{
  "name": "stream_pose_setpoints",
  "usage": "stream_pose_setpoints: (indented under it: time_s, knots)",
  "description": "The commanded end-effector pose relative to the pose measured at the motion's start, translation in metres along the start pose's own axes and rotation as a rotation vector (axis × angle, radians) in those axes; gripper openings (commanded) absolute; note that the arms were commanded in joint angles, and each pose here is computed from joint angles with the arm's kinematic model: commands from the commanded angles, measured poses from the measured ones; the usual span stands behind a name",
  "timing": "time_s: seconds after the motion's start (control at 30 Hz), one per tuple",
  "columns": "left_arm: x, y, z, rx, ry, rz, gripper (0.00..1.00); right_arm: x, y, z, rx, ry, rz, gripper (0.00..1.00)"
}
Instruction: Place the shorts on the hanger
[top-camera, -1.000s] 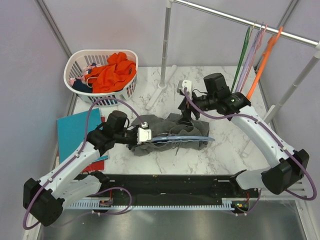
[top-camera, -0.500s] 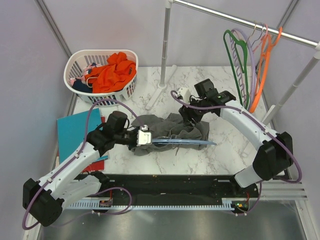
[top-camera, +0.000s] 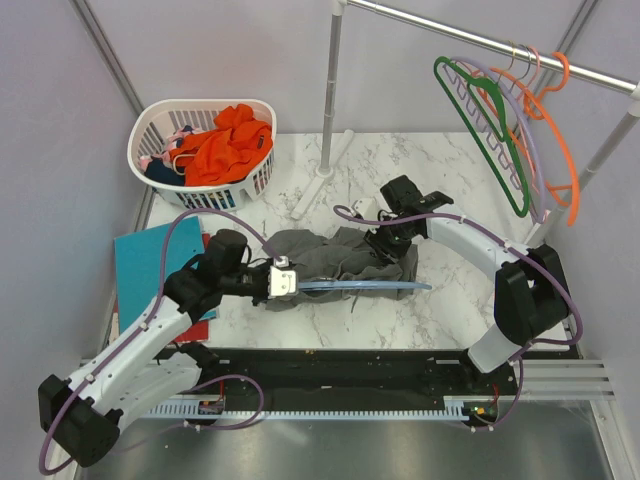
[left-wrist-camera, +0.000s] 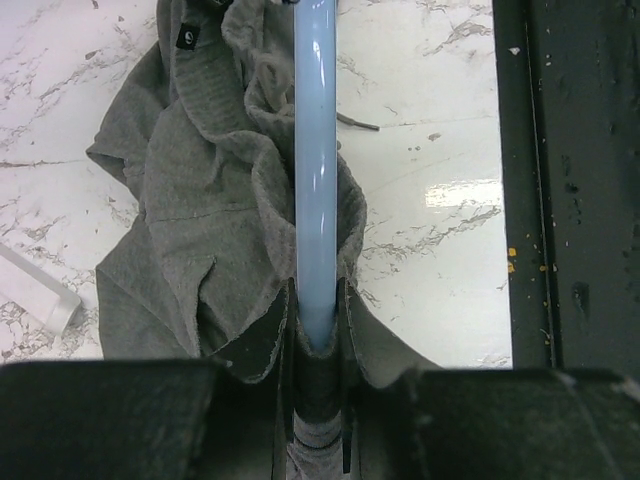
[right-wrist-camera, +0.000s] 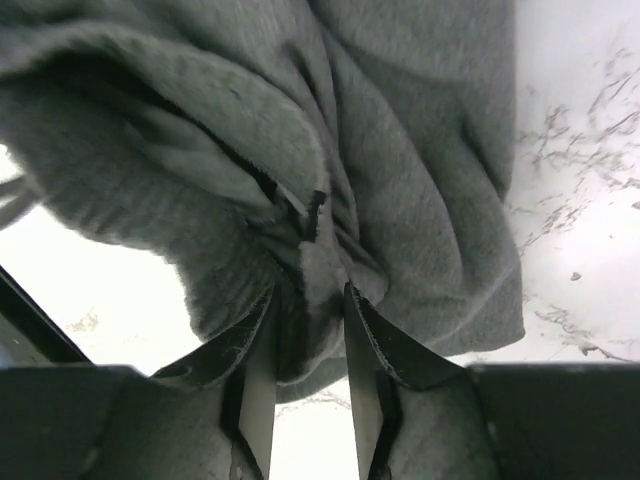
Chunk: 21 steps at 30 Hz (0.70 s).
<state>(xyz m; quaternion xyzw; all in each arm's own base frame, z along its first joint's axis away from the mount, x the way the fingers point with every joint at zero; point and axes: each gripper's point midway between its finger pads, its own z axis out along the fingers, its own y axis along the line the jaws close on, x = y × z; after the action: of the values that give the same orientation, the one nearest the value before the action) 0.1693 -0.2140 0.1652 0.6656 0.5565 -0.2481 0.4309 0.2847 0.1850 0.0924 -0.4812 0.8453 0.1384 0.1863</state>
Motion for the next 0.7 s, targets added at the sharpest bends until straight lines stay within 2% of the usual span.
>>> stream_pose_setpoints:
  time_s: [0.0, 0.03, 0.07, 0.1, 0.23, 0.5, 0.67]
  knots:
    - [-0.013, 0.0, -0.011, -0.068, -0.055, -0.014, 0.02, 0.021, -0.013, -0.006, 0.049, 0.039, 0.015, 0.31]
    - [-0.008, 0.0, -0.013, -0.092, -0.045, -0.024, 0.02, 0.024, -0.015, -0.007, 0.043, 0.038, 0.028, 0.24]
    - [-0.01, 0.002, -0.018, -0.128, -0.058, -0.021, 0.02, 0.03, -0.022, -0.01, 0.049, 0.039, 0.055, 0.1]
    - [-0.011, 0.008, -0.022, -0.171, -0.068, -0.05, 0.02, 0.032, -0.025, -0.012, 0.051, 0.037, 0.067, 0.01]
    - [-0.007, 0.018, -0.038, -0.257, -0.102, -0.155, 0.02, 0.042, -0.035, -0.024, 0.078, 0.01, 0.119, 0.0]
    - [0.022, 0.031, -0.052, -0.346, -0.034, -0.213, 0.02, 0.057, -0.055, -0.044, 0.138, -0.06, 0.233, 0.0]
    - [0.017, 0.04, -0.056, -0.391, -0.081, -0.274, 0.02, 0.06, -0.054, -0.046, 0.147, -0.077, 0.244, 0.0]
